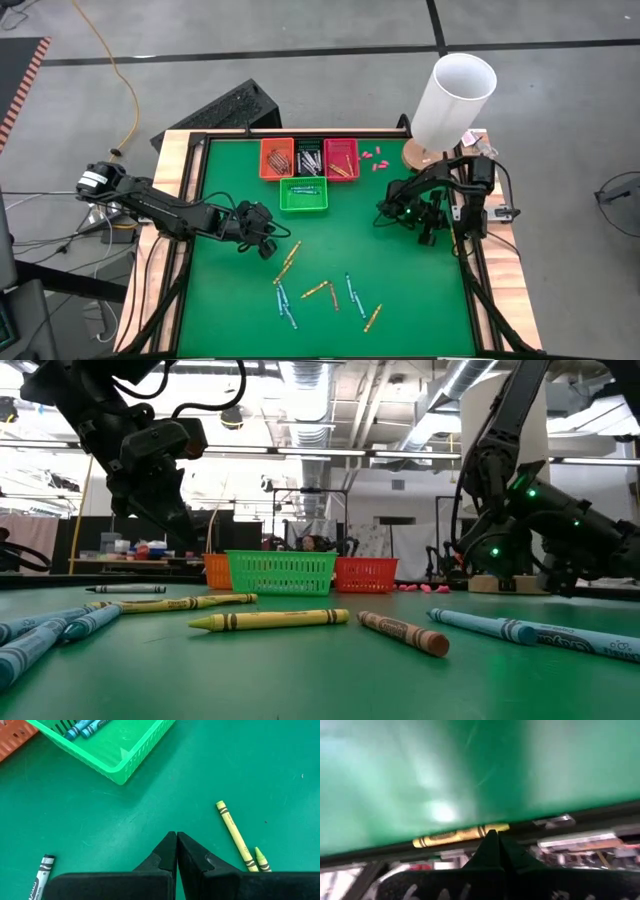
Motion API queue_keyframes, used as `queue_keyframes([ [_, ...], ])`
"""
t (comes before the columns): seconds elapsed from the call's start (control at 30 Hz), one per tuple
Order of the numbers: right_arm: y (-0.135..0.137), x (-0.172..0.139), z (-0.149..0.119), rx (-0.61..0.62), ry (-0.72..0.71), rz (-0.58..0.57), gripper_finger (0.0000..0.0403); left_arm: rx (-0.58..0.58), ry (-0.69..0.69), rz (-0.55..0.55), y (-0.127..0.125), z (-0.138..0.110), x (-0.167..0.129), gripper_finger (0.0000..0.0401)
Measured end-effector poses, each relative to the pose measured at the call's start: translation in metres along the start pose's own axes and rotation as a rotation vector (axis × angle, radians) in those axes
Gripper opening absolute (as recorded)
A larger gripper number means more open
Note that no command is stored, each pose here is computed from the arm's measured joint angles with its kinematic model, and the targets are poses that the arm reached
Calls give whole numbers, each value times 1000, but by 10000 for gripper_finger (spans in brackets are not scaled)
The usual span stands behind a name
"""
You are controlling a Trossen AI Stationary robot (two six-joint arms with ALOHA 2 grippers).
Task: Sort crayons
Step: Put a black crayon in the black basket
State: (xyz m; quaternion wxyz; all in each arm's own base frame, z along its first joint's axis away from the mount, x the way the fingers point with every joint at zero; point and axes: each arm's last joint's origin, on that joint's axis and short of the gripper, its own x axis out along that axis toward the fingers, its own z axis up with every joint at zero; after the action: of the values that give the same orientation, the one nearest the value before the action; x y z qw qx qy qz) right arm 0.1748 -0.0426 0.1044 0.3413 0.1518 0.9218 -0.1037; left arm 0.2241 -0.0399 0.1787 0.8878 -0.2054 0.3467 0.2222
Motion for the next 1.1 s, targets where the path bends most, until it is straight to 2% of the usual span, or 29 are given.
queue_keyframes([
  [0.17, -6, 16, 3, 100, 43, 20, 0, -2, -1, -2, 0, 0, 0, 0],
  [0.47, -6, 22, 11, 128, 95, 98, 0, 0, 4, -5, 0, 0, 0, 0],
  [0.57, -2, 22, 11, 101, 78, 39, 0, 0, -1, 0, 0, 0, 0, 0],
  [0.7, 0, 15, 12, 136, 32, -176, 0, -2, -3, -2, 0, 0, 0, 0],
  [0.8, 1, 14, 11, 110, 29, -214, 0, 0, -5, -3, 0, 0, 0, 0],
  [0.97, -1, 17, 11, 104, 36, -194, 0, -1, -8, -2, 0, 1, 0, 0],
  [1.1, 3, 18, 14, 65, 26, -86, 0, -2, -10, 0, 0, 1, 0, 0],
])
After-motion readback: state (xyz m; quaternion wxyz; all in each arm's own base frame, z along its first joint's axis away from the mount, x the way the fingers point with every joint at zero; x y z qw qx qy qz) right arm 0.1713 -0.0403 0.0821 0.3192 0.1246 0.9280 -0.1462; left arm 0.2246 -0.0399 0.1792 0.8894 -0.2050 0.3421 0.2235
